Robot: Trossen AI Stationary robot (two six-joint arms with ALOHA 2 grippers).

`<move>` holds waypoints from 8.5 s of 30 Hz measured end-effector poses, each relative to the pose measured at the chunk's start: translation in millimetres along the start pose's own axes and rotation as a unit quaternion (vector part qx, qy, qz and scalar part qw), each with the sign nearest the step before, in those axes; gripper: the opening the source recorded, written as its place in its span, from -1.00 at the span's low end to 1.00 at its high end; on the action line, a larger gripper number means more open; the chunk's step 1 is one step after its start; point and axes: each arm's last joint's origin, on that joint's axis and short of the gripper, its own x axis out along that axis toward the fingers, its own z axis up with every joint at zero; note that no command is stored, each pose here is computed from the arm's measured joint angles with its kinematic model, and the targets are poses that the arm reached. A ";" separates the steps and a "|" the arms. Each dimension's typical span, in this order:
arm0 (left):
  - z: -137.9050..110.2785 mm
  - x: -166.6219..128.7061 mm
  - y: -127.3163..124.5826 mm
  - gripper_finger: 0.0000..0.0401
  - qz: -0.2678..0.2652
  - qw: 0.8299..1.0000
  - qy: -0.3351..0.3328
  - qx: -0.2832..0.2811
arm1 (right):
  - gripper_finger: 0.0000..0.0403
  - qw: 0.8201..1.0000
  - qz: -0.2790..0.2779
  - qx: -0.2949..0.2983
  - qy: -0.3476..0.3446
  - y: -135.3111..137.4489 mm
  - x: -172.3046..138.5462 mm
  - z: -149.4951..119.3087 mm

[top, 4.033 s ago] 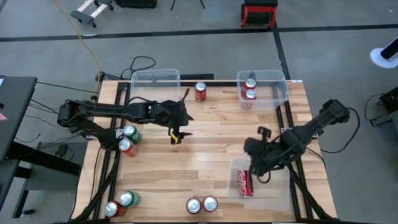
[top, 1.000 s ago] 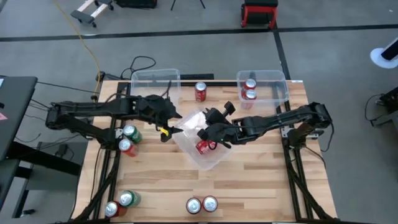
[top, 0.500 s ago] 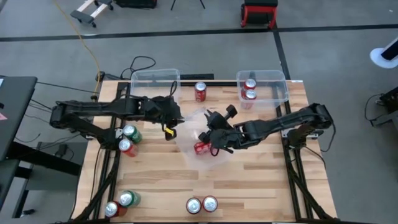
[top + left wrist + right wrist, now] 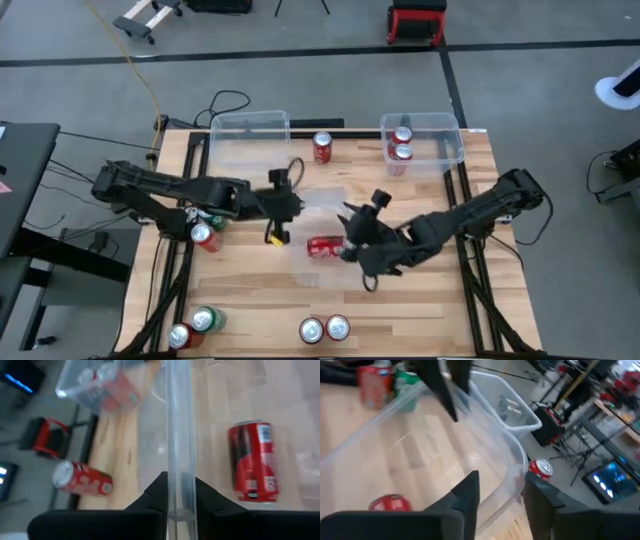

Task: Sort soda cans
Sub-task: Put the middle right red-white soda can into the bottom transparent bin

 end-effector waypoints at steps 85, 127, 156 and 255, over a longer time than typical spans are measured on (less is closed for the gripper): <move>49.1 47.8 -96.6 -0.86 0.404 0.861 0.116 0.287 | -0.19 0.990 -0.116 -0.071 0.045 23.2 -41.5 -68.7; 19.4 43.1 32.3 -0.86 0.084 0.987 0.038 -0.135 | -0.39 0.991 -0.044 0.075 0.099 -57.1 -82.1 -50.6; 8.4 90.6 57.6 -0.49 -0.053 0.988 0.036 -0.142 | -0.47 0.982 0.054 0.024 0.178 -64.7 -58.4 -37.8; -122.0 77.5 -136.7 0.67 -0.311 0.931 -0.061 -0.181 | 0.33 0.940 0.232 -0.081 0.236 109.7 -50.3 -89.9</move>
